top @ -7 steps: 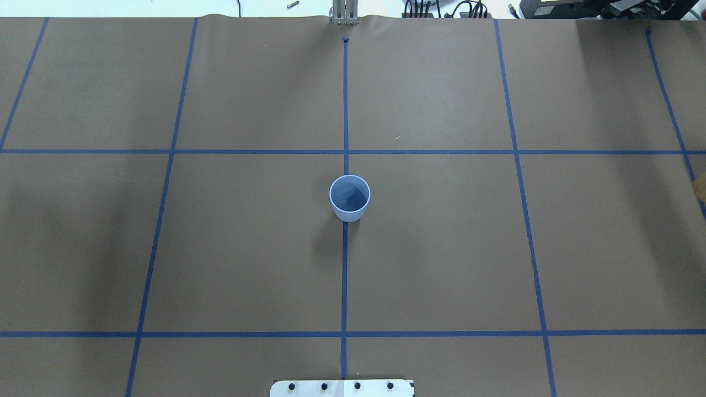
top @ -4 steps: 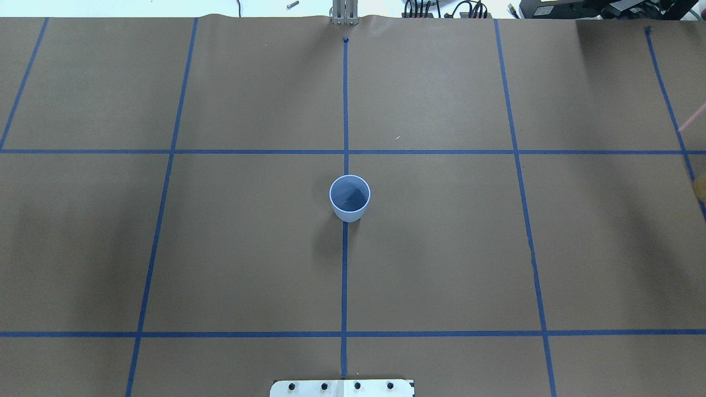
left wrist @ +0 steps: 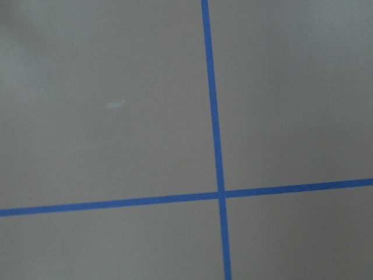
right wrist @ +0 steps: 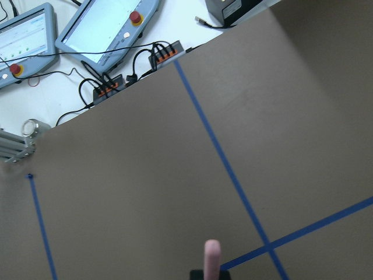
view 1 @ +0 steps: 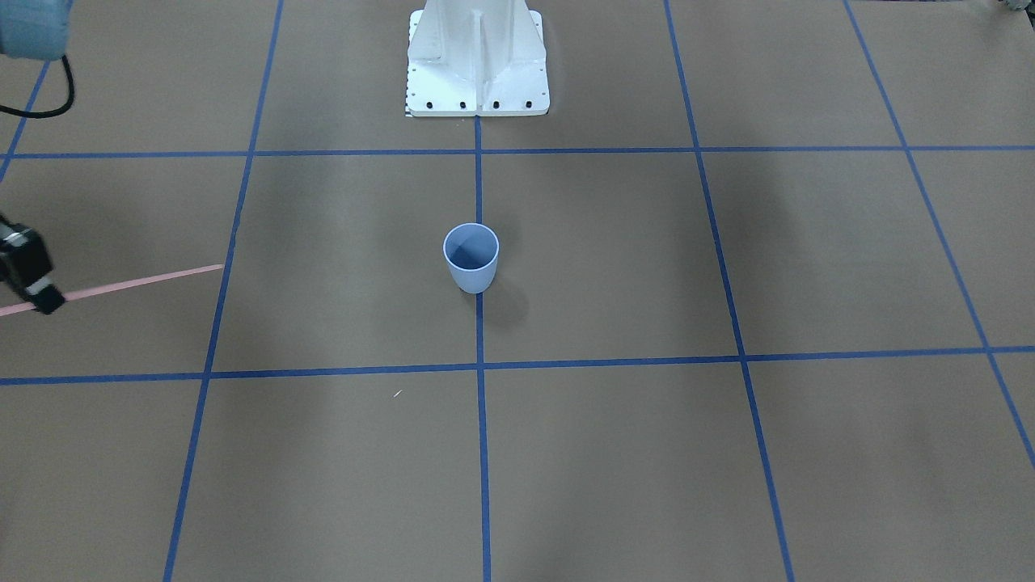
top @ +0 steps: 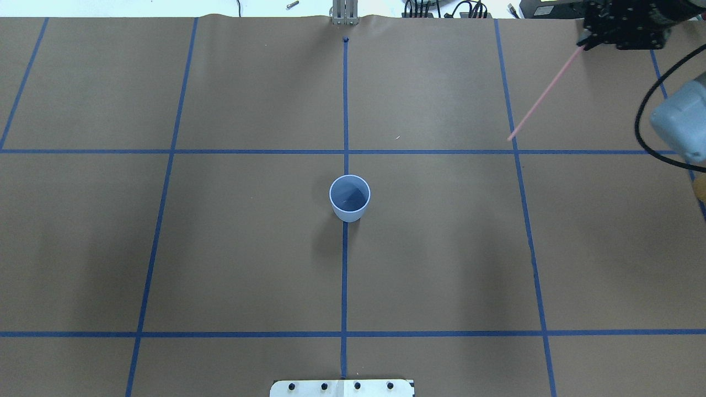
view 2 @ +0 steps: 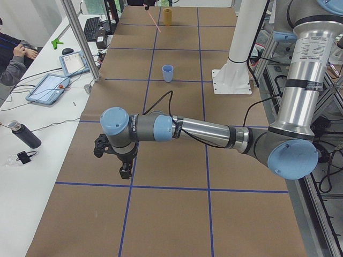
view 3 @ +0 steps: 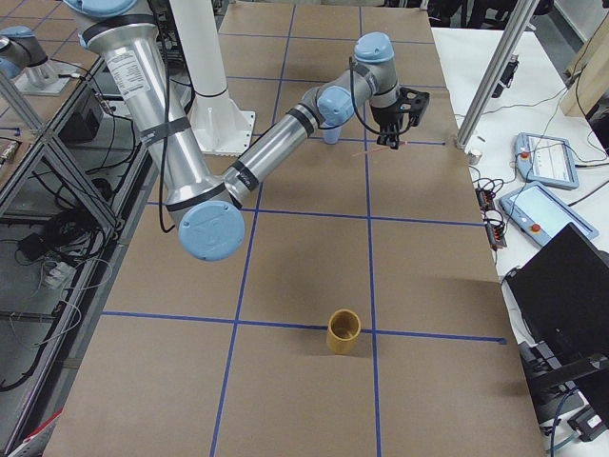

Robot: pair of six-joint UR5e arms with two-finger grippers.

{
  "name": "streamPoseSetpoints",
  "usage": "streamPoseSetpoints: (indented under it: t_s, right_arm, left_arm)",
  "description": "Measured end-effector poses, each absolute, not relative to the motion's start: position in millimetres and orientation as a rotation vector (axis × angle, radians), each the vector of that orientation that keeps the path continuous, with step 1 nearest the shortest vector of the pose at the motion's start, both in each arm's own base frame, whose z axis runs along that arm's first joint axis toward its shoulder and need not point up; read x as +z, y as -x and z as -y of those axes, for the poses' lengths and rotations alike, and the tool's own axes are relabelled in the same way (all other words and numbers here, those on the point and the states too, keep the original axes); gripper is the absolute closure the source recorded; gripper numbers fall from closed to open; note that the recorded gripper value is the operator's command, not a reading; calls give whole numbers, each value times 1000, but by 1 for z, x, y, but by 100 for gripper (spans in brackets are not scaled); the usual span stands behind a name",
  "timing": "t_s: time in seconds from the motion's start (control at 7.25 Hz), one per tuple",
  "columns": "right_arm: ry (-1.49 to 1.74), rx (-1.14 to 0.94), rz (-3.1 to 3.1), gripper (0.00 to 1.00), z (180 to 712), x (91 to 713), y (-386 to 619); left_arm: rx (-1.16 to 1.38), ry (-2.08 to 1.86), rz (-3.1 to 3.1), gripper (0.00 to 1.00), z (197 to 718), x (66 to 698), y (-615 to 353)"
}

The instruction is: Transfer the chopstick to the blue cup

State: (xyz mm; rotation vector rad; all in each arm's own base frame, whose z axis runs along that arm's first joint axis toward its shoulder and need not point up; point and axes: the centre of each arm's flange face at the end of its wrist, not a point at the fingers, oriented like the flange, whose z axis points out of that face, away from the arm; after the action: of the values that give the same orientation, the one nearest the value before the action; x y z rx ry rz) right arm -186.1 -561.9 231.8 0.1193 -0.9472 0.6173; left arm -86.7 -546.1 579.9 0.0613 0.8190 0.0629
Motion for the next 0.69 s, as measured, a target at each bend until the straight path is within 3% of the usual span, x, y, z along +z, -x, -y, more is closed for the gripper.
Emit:
streamPoseSetpoints:
  t_s: [0.41,0.69]
  right_arm:
    - [-77,799,841,100,519,104,326]
    - [-66,940,760,100,507,62,393]
  left_arm:
    - [57,-51,-823,2,543,585,85]
    - [56,-49,-825,2,542,587,85]
